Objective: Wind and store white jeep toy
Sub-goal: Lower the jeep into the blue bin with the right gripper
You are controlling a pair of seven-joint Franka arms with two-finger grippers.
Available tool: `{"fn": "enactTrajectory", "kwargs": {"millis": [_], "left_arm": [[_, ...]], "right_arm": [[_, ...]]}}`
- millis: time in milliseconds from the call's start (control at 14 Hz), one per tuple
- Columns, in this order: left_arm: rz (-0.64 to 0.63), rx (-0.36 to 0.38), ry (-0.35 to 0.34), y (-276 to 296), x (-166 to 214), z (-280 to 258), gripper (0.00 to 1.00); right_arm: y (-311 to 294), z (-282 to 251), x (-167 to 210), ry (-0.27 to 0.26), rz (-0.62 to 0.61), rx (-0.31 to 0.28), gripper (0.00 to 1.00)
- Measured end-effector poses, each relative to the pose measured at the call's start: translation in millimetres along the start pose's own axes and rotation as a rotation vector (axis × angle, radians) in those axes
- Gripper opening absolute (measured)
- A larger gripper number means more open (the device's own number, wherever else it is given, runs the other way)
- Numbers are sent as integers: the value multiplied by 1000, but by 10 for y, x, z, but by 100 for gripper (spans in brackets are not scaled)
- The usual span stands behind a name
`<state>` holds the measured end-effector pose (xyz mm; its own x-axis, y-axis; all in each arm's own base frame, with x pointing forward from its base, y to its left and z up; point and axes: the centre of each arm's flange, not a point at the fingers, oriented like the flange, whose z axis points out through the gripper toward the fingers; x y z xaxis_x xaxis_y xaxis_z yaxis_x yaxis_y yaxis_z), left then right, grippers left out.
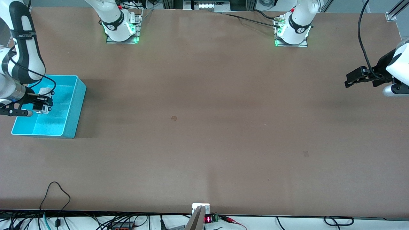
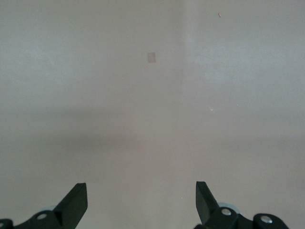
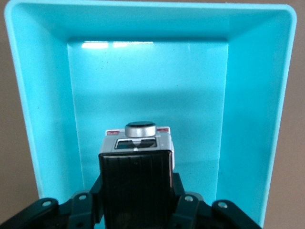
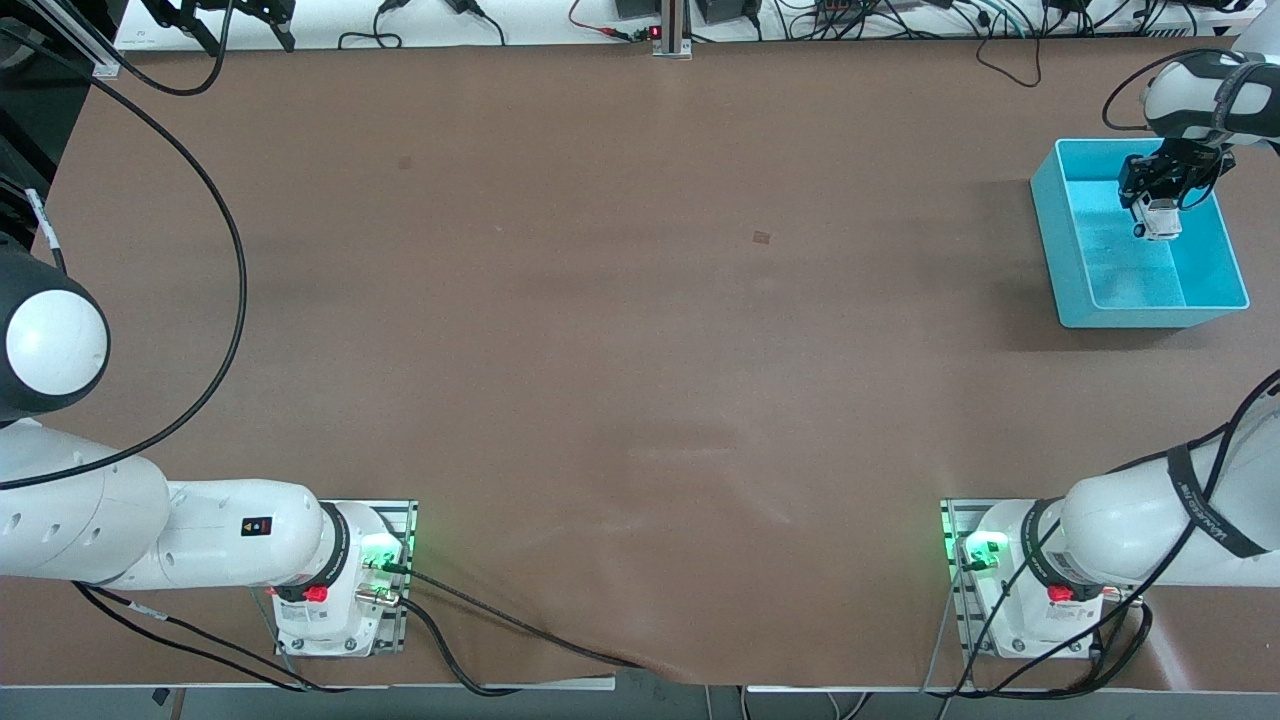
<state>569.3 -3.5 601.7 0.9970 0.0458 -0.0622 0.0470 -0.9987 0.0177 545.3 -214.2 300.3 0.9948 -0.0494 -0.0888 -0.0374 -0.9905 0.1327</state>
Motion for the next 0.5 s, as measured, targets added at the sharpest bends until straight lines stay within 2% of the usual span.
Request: {"fn": "enactTrajectory", "kwargs": {"millis": [214,500], "left_arm": [[0,0,0,0,0,2,100],[0,0,-5,1,4,24,100]], "right_arm": [[41,183,16,-4,6,-8,55],[98,496,-6,-40,15,-12,55]]}}
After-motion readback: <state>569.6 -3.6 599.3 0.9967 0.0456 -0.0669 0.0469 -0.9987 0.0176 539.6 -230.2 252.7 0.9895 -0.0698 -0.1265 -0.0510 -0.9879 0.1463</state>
